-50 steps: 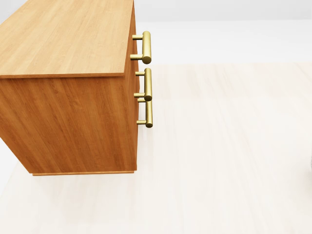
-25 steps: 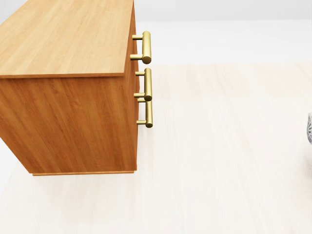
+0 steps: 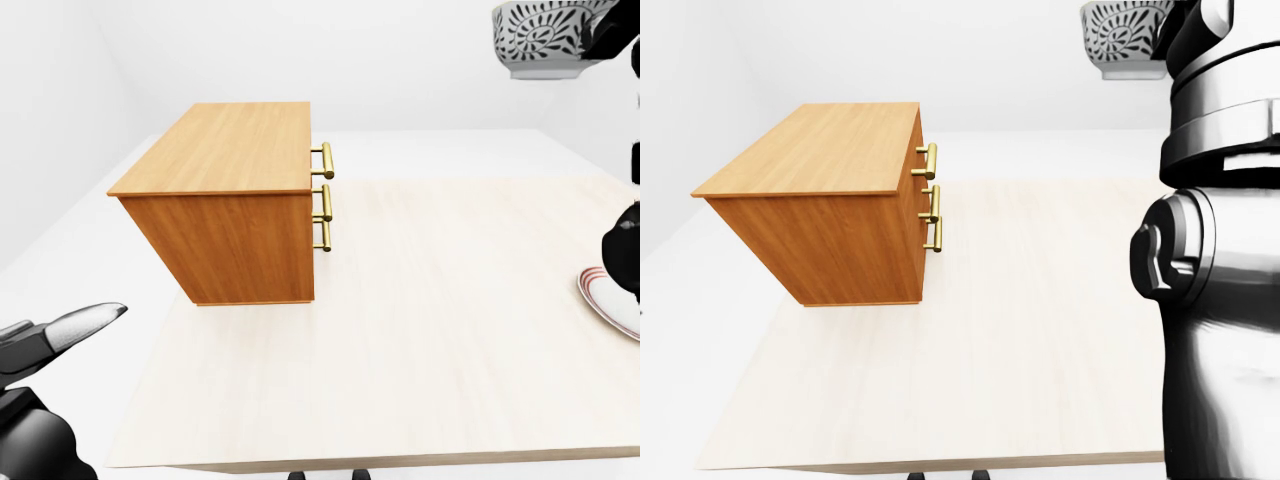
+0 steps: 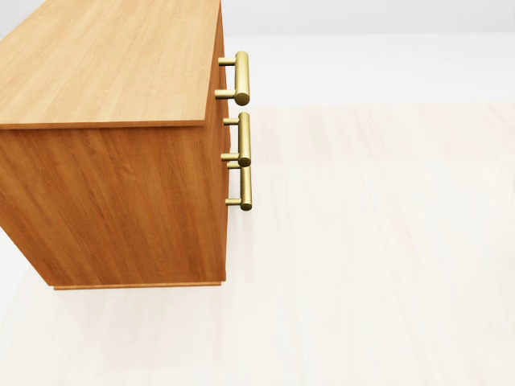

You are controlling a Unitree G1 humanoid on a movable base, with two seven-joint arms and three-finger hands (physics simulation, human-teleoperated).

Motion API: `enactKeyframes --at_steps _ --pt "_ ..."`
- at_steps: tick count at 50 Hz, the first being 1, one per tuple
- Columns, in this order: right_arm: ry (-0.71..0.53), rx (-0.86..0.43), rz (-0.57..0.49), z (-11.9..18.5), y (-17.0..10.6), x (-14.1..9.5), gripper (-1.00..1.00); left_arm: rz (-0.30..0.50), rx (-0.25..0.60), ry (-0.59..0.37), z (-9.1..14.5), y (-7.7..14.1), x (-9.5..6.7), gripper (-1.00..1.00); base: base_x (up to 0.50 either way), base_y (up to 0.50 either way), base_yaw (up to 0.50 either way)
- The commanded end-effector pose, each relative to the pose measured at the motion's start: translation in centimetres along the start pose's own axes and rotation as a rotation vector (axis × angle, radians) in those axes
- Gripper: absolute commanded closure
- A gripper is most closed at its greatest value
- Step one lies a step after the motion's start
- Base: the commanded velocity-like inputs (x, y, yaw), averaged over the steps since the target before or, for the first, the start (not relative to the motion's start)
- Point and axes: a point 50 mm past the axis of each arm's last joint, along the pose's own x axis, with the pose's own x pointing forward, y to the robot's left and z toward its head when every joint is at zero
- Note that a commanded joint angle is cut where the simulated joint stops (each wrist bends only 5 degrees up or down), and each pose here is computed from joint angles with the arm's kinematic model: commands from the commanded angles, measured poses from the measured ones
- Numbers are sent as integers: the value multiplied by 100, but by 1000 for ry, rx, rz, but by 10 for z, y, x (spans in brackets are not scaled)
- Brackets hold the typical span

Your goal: Put the bowl on top of the cabinet.

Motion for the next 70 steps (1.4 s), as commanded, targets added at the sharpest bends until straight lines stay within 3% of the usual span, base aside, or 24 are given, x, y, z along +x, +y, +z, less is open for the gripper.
enactKeyframes --at_steps 1,7,10,13,14,18,25,30,70 --pt "-265 -82 -195 118 -37 -37 100 15 -7 32 -8 1 -1 -100 0 0 0" --pt "-373 -75 -227 155 -24 -44 100 14 -4 43 -10 1 -1 -100 0 0 0" --pt "-463 -12 -223 179 -7 -48 100 10 0 50 -11 0 -2 -100 0 0 0" --pt "-485 3 -224 184 -3 -49 100 8 1 50 -11 0 -2 -100 0 0 0" --pt "-535 9 -238 203 9 -55 100 10 0 49 -11 0 -2 -100 0 0 0" --pt "-589 -1 -246 223 23 -63 100 10 0 50 -11 1 -2 -100 0 0 0" --pt "-622 -58 -301 239 29 -73 100 7 0 63 -14 -1 -2 -100 0 0 0" --pt "-672 -38 -277 254 44 -80 100 7 0 71 -16 -1 -3 -100 0 0 0" --pt "-825 66 -236 297 82 -111 100 2 -2 89 -20 -1 -4 -100 0 0 0"
